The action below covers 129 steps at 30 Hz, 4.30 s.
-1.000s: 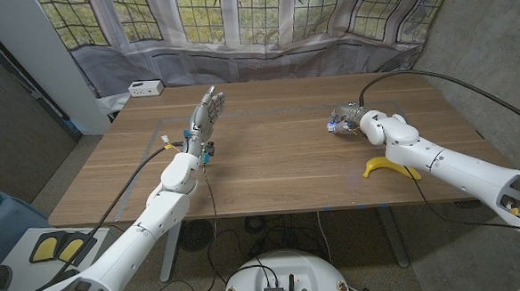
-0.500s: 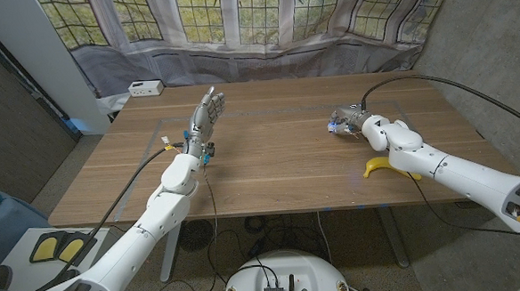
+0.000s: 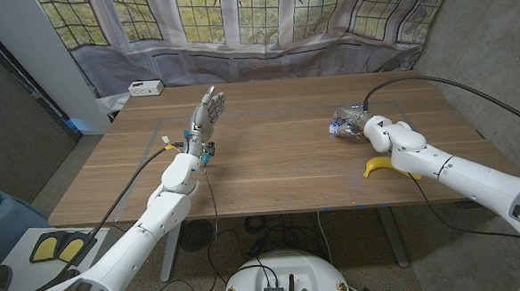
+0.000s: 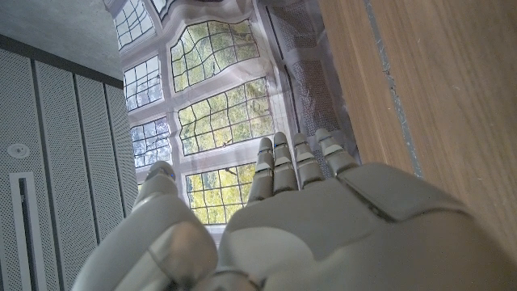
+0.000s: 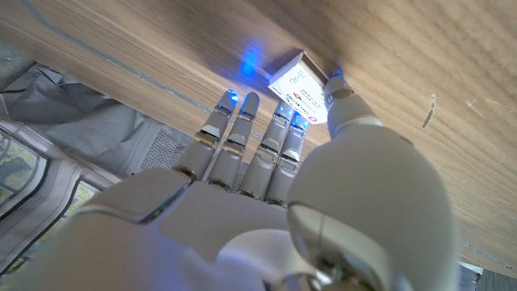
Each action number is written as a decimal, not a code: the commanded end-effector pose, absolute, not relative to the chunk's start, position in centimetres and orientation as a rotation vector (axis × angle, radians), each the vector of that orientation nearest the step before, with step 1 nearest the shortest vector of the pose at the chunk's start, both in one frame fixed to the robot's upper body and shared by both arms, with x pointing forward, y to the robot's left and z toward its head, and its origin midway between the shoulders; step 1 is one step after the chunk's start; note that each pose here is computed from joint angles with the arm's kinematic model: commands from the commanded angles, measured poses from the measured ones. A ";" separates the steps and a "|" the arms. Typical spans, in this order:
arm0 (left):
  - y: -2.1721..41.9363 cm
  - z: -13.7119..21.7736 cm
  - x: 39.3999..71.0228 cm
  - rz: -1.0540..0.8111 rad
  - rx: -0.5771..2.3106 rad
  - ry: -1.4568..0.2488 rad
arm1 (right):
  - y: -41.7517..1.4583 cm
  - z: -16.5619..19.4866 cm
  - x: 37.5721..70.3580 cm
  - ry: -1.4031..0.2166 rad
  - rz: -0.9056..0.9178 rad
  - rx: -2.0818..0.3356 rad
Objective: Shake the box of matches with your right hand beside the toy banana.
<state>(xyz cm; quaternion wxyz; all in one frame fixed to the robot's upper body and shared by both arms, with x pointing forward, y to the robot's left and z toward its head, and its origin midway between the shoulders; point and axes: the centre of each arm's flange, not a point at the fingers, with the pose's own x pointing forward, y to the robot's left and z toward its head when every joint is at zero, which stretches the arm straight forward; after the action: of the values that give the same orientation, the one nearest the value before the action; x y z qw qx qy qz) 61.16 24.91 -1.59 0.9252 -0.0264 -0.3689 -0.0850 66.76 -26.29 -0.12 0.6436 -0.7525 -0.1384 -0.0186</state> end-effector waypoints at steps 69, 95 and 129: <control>24.4 -0.9 61.2 -0.209 -0.024 -0.741 | -25.6 8.1 55.3 -0.627 -0.316 -1.606; 25.0 -1.1 60.7 -0.213 -0.030 -0.754 | -25.6 10.0 51.1 -0.740 -0.418 -1.550; 24.5 -0.5 61.0 -0.240 -0.007 -0.747 | -44.9 1.8 55.0 -0.823 -0.267 0.533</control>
<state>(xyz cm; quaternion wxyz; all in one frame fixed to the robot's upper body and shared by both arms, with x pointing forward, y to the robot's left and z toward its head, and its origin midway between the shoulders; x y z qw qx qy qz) 60.93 24.70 -0.81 0.9236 -0.0101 -0.3662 -0.1132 51.97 -37.24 8.78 0.8576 -0.2123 -0.4247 -0.1977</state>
